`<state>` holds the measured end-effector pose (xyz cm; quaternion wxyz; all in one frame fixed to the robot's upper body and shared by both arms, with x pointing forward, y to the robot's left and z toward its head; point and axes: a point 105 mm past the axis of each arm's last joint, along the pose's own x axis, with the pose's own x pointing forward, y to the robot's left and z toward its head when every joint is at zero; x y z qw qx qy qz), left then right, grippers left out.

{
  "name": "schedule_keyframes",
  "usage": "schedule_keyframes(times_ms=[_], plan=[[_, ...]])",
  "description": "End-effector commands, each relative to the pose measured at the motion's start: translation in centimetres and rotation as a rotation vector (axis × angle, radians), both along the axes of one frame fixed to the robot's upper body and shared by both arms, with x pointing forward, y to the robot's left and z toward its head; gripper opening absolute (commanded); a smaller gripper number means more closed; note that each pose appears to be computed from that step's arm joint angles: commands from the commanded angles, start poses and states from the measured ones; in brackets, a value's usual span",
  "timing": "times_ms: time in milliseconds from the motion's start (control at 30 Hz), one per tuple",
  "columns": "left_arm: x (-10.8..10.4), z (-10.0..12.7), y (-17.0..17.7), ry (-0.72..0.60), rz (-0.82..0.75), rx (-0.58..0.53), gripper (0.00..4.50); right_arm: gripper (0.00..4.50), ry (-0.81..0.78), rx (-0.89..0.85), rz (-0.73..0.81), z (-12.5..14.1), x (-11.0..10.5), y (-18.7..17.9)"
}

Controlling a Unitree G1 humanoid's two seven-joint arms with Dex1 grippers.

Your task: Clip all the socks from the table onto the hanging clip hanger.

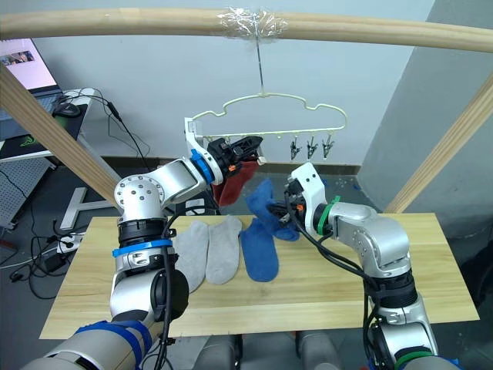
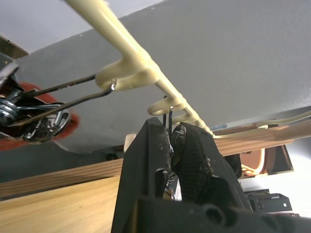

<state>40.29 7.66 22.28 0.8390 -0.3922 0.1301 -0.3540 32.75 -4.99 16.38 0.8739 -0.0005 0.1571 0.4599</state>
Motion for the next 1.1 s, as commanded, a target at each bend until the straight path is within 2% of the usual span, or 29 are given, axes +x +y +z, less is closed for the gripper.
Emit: schedule_keyframes(times_ms=[33, 1100], plan=[[-0.5, 1.7, -0.4, -0.065, -0.025, -0.018, 0.31, 0.03, -0.06, 0.026, 0.013, 1.8, 0.3, 0.0], [-0.9, 1.0, -0.5, -0.061, -0.012, -0.006, 0.31, 0.03, -0.106, 0.053, 0.072, 4.5, 1.8, 1.9]])
